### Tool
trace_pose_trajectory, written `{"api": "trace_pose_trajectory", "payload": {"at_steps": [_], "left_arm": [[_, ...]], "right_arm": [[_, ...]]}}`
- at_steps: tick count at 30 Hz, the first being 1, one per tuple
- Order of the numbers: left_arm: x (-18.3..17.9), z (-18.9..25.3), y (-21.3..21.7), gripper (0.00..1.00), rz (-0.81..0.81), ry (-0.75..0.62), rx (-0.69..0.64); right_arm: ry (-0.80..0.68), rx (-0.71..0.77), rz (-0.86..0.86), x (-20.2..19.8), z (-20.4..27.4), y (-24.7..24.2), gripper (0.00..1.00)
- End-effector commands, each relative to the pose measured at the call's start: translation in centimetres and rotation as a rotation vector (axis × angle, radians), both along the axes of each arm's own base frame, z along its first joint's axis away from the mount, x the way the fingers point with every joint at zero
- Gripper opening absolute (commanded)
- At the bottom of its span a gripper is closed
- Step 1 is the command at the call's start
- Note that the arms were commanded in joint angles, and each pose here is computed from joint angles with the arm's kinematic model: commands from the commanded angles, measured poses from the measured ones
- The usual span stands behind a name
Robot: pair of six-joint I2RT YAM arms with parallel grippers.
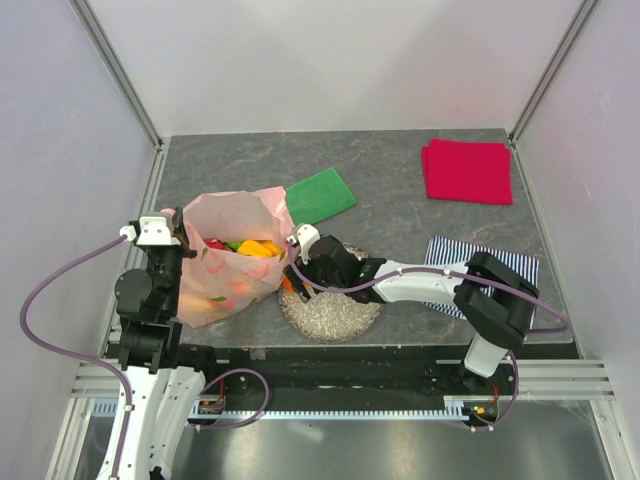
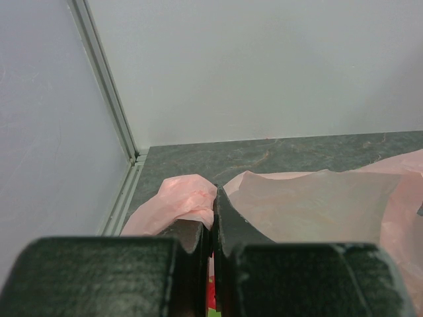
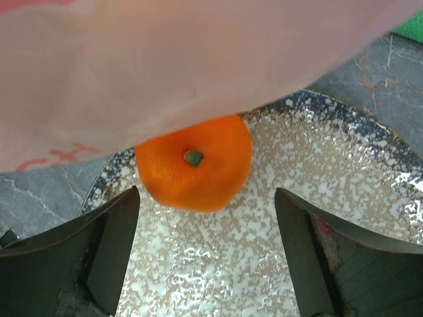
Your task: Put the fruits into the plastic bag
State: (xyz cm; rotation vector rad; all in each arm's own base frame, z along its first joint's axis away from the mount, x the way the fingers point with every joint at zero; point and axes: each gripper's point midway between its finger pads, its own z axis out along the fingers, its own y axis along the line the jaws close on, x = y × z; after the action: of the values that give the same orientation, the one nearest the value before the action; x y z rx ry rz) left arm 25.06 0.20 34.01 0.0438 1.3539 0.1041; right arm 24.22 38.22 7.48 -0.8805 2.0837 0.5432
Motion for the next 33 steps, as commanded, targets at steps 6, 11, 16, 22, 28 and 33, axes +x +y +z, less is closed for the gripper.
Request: {"api": "trace_pose_trajectory", "payload": {"at_steps": [6,11,16,22,28,33], "left_arm": [[-0.3,1.5,0.2,0.02,0.009,-0.062,-0.021],[-0.3,1.5,0.2,0.02,0.009,-0.063,-0.021],[-0.3,1.5,0.2,0.01,0.007,-0.063,-0.021],[-0.3,1.6,0.2,0.02,0.009,-0.065,-0.022],[-0.4,1.6,0.2,0.02,0.010,-0.069,-0.024],[-0.5,1.7,0.1,0.02,0.003,-0.073,-0.024]], "right_arm": [[-0.066,0.049,0.005,2.4,1.3,4.0,0.90],[-0.040,0.031,0.001,2.2,0.3,3.9,0.88],[-0.007,0.005,-0.009,1.9,-1.1,3.5,0.80],[-0.033,0.008,-0.082,2.0,0.1,1.4,0.46],[-0.117,-0.037,-0.229,2.6,3.4,-4.8,0.39],[-0.225,0.047,-0.301,3.0,10.7,-8.5,0.36]]}}
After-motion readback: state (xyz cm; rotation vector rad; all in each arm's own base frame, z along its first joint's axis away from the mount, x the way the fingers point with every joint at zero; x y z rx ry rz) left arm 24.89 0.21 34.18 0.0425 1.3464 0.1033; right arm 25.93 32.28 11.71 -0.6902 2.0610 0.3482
